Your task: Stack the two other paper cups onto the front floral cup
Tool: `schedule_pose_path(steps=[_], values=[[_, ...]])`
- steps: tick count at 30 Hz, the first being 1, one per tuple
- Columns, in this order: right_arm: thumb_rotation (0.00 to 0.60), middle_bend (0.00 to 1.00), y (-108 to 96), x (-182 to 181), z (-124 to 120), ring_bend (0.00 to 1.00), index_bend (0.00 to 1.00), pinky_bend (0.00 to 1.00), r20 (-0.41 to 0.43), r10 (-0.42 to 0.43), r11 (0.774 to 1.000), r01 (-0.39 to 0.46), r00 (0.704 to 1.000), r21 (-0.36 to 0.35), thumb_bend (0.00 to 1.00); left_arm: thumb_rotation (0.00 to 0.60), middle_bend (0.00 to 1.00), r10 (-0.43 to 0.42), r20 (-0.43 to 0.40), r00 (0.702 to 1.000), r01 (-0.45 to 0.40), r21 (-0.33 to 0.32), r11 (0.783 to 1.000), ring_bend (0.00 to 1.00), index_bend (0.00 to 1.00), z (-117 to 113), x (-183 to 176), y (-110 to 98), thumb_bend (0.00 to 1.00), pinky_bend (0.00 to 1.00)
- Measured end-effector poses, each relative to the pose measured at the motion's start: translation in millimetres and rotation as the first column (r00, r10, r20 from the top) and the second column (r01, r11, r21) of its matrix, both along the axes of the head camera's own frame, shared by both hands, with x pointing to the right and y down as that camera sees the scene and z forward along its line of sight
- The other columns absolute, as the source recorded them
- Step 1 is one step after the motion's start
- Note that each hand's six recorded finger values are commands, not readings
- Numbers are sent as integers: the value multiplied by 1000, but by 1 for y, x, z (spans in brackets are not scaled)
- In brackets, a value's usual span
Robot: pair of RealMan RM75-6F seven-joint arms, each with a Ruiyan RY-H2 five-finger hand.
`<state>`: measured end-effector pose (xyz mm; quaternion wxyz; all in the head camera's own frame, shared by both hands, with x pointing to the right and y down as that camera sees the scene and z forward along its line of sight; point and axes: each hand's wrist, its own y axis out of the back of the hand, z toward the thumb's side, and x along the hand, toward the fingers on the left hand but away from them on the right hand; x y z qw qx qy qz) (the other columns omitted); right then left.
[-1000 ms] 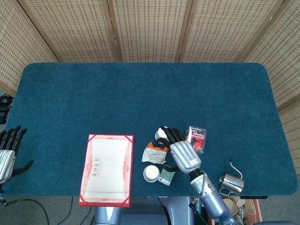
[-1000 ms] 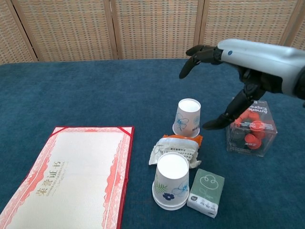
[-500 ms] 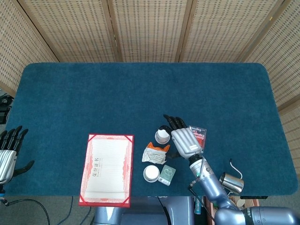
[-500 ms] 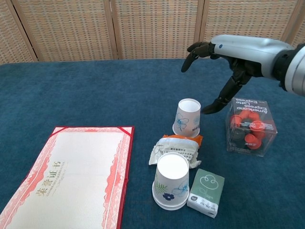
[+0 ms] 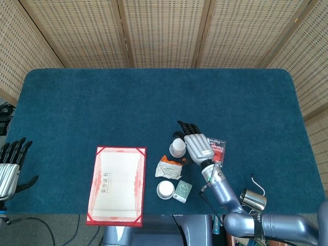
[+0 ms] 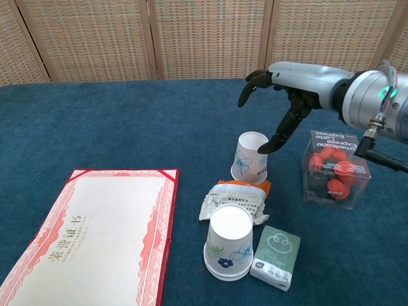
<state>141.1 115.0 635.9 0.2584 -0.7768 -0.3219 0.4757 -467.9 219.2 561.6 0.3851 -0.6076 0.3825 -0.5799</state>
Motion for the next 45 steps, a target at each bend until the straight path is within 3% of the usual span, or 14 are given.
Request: schedule_pose_path(steps=[5, 33, 45], values=[[600, 0, -3, -3, 4, 0, 299, 0, -1, -22, 1000, 22, 1000, 13, 95, 600, 0, 5, 3, 1000, -5, -9, 1000, 0, 0, 3, 1, 0, 226, 0], [600, 0, -14, -8, 55, 0, 334, 0, -44, -4, 997, 1, 999, -73, 96, 600, 0, 4, 18, 1000, -3, -29, 1000, 0, 0, 8, 1, 0, 226, 0], [600, 30, -17, -6, 66, 0, 512, 0, -53, 4, 998, -7, 999, -68, 96, 600, 0, 22, 16, 1000, -22, -29, 999, 0, 0, 8, 6, 1, 225, 0]])
